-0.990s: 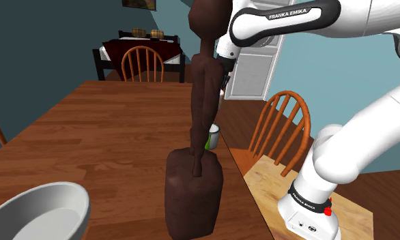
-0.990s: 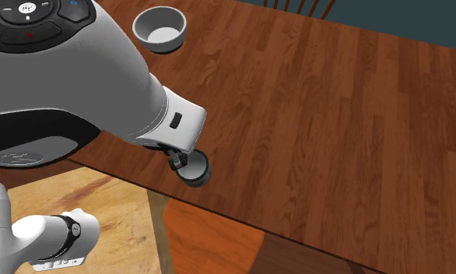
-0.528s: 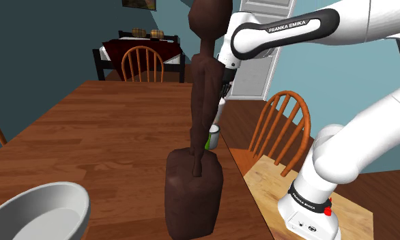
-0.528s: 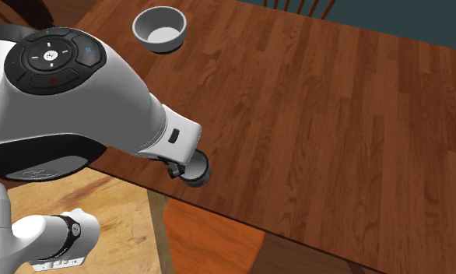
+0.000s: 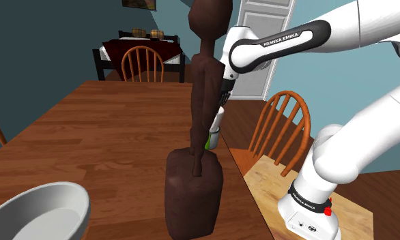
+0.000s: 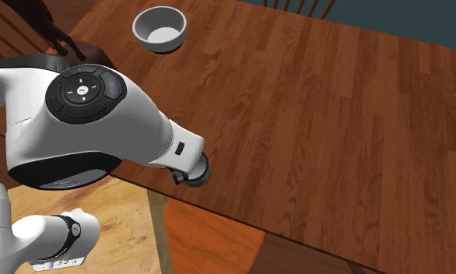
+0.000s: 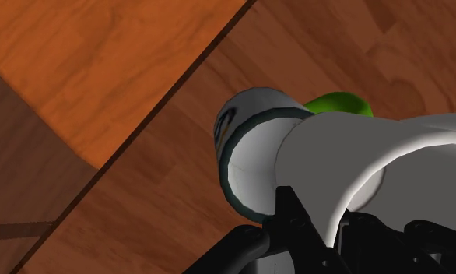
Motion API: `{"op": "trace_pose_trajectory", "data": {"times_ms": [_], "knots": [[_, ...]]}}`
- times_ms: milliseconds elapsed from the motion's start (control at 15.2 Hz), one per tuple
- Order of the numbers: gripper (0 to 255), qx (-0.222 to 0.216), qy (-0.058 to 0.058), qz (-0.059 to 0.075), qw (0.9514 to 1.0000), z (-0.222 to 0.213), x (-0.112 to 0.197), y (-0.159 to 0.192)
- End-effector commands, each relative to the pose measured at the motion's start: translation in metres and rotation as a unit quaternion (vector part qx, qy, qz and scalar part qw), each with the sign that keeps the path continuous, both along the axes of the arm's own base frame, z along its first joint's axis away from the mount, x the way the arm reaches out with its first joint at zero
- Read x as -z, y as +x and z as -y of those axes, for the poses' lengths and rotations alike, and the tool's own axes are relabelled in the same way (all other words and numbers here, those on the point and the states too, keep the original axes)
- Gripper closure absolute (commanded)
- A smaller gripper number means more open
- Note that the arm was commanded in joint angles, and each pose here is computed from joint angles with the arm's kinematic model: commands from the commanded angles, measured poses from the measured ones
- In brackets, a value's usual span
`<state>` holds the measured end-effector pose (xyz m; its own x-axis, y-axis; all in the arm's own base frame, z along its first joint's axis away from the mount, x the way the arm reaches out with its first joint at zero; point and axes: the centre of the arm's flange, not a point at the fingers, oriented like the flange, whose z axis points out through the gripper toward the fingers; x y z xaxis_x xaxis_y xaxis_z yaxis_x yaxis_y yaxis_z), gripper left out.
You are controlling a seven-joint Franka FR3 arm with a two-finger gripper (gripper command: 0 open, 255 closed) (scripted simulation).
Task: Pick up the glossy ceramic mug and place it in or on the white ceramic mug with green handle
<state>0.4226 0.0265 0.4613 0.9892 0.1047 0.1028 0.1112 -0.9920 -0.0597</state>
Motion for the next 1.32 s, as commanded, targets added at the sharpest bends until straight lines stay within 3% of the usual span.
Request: {"op": "trace_pose_trajectory", "data": {"times_ms": [0, 594, 660, 990, 1254], "knots": [[255, 0.0, 0.0, 0.0, 1.0, -0.002, 0.011, 0.0], [255, 0.0, 0.0, 0.0, 1.0, -0.002, 0.014, 0.0], [0, 0.0, 0.0, 0.0, 1.0, -0.002, 0.013, 0.0], [0, 0.0, 0.0, 0.0, 1.0, -0.002, 0.014, 0.0], [0, 0.0, 0.0, 0.0, 1.0, 0.002, -0.036, -0.004]]}}
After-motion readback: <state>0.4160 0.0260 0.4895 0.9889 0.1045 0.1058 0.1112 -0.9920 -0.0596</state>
